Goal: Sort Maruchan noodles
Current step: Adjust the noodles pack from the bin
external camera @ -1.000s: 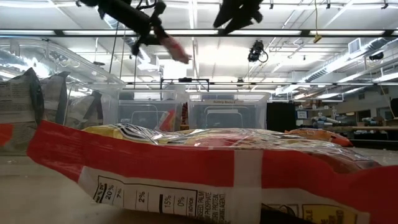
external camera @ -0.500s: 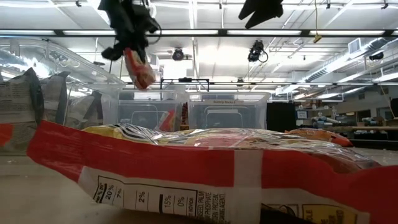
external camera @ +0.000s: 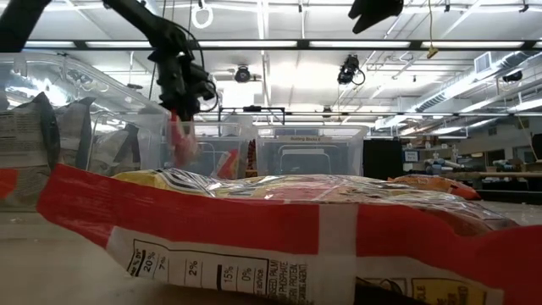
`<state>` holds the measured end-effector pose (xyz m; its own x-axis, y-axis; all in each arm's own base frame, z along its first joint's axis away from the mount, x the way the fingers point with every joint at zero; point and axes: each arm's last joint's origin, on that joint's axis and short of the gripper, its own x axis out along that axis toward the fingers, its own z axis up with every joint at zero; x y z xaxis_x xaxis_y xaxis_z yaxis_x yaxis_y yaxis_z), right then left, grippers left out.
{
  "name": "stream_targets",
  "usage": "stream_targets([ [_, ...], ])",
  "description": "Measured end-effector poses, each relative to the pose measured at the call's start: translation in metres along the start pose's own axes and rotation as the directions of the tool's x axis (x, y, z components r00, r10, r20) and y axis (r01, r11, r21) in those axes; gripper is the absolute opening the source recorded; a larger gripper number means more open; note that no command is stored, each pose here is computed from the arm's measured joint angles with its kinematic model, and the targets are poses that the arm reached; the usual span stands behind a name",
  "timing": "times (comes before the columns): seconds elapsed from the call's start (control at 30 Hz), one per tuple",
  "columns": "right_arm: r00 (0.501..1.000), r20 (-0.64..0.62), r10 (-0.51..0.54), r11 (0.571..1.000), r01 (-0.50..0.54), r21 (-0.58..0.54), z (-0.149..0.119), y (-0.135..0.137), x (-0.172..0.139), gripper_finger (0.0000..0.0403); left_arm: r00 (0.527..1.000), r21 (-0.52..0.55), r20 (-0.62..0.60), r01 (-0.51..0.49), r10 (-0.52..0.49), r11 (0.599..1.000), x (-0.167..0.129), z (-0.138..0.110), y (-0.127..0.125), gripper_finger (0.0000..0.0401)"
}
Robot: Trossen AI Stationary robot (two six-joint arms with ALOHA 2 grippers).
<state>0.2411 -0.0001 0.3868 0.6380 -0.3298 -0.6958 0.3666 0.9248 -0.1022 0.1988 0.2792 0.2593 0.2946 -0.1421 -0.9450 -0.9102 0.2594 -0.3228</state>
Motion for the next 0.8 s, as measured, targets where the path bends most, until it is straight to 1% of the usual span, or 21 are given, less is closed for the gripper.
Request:
stream_targets([
  [0.1,1.000,0.000,0.005,1.000,-0.005,-0.005,0.000,0.002,-0.001,0.0289,0.999,0.021,-0.043,-0.021,0.022,1.000,0.012,0.005,0.003,0.0102],
  [0.17,1.000,0.000,0.005,1.000,-0.005,-0.006,0.000,0.002,-0.001,0.0289,0.997,0.027,-0.053,-0.055,0.056,0.998,0.018,0.008,0.005,0.0102],
  [0.33,1.000,0.000,0.003,1.000,-0.003,-0.006,0.000,0.002,-0.001,0.0289,0.983,0.054,-0.029,-0.182,0.184,0.982,0.025,0.012,0.007,0.0103],
  [0.43,1.000,0.000,-0.001,1.000,0.001,-0.005,0.000,0.001,0.000,0.0289,0.957,0.065,0.014,-0.291,0.291,0.954,0.026,0.012,0.005,0.0103],
  [0.47,1.000,0.000,-0.003,1.000,0.003,-0.005,0.000,0.001,0.000,0.0289,0.950,0.067,0.019,-0.313,0.313,0.947,0.026,0.012,0.005,0.0103],
  [0.63,1.000,0.000,-0.008,1.000,0.008,0.011,0.000,0.000,0.000,0.0289,0.946,0.069,0.031,-0.323,0.321,0.944,0.026,0.012,0.005,0.0119],
  [0.8,1.000,-0.001,-0.014,1.000,0.014,0.028,0.000,-0.002,0.001,0.0289,0.946,0.082,0.026,-0.323,0.322,0.943,0.027,0.010,0.001,0.0161],
])
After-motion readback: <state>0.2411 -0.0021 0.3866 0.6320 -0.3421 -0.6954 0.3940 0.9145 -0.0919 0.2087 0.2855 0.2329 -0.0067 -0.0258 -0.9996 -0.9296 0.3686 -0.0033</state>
